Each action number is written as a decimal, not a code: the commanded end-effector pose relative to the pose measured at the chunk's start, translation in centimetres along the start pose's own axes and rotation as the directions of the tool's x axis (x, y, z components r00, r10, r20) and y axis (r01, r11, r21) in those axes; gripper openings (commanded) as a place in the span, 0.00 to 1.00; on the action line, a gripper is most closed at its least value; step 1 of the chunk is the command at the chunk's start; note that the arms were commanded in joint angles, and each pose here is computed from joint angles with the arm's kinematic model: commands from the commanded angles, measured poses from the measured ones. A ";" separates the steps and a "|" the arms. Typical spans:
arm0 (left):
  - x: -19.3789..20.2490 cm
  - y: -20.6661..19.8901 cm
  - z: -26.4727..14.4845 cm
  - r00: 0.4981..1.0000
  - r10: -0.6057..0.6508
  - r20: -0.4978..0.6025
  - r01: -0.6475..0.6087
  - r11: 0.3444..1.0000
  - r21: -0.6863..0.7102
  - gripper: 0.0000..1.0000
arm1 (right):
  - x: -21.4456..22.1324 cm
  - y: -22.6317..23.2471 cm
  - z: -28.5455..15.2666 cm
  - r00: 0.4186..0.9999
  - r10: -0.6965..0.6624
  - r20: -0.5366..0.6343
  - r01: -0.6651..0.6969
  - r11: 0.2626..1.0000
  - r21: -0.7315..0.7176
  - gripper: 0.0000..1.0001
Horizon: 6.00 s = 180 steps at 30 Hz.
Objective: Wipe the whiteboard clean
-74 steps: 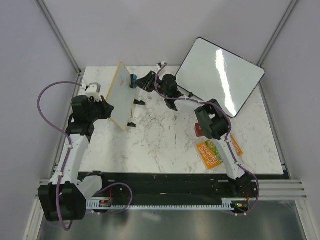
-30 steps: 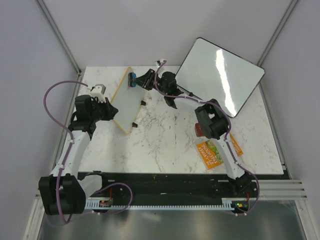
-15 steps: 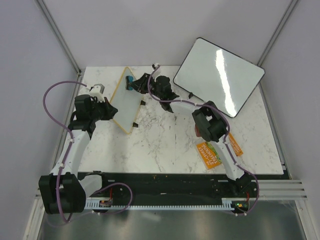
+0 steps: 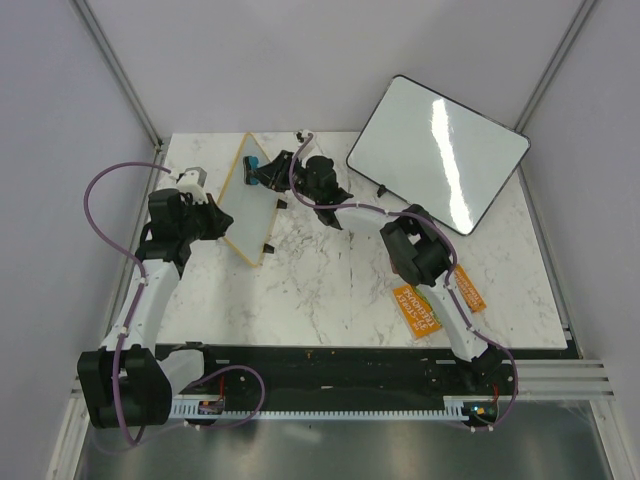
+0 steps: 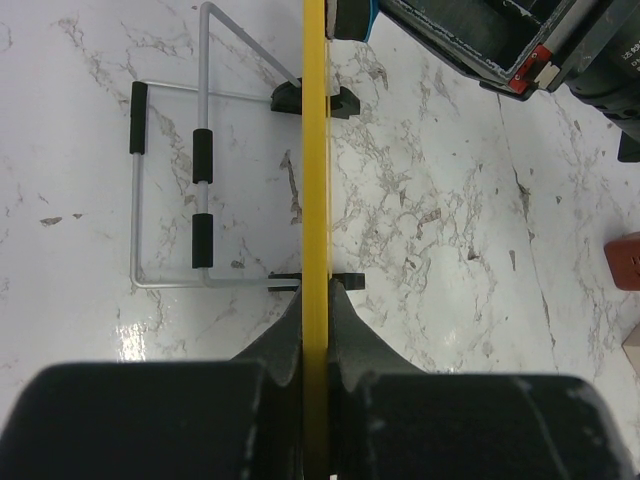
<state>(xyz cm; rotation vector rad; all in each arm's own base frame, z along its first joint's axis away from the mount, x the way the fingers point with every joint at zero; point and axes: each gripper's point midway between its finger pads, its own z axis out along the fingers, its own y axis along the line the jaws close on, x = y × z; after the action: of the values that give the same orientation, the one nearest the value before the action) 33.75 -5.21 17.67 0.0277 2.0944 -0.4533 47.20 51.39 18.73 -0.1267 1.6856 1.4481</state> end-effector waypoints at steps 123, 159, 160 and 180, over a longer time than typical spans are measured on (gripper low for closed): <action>-0.5 5.5 -9.4 0.990 -0.066 0.129 0.123 0.846 -0.519 0.98 | 3.8 -13.0 -14.4 0.998 0.005 -0.061 0.030 0.835 0.550 0.00; 1.0 1.8 -10.3 0.987 -0.065 0.148 0.113 0.934 -0.338 0.98 | 14.8 -9.0 -9.1 0.972 0.091 -0.218 0.035 0.857 0.514 0.00; 1.0 1.7 -10.3 0.987 -0.065 0.148 0.112 0.936 -0.333 0.98 | 14.8 -9.9 -10.3 0.973 0.094 -0.209 0.037 0.836 0.548 0.00; 1.1 1.1 -9.8 0.990 -0.064 0.123 0.099 0.950 -0.295 0.98 | 16.2 -9.3 -13.0 0.944 0.208 -0.254 -0.045 0.848 0.527 0.00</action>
<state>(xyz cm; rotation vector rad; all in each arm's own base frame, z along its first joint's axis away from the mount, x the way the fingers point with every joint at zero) 25.30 -0.35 20.79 -0.2748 2.0380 -0.1221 38.00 44.96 2.31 0.1036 2.2371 1.0462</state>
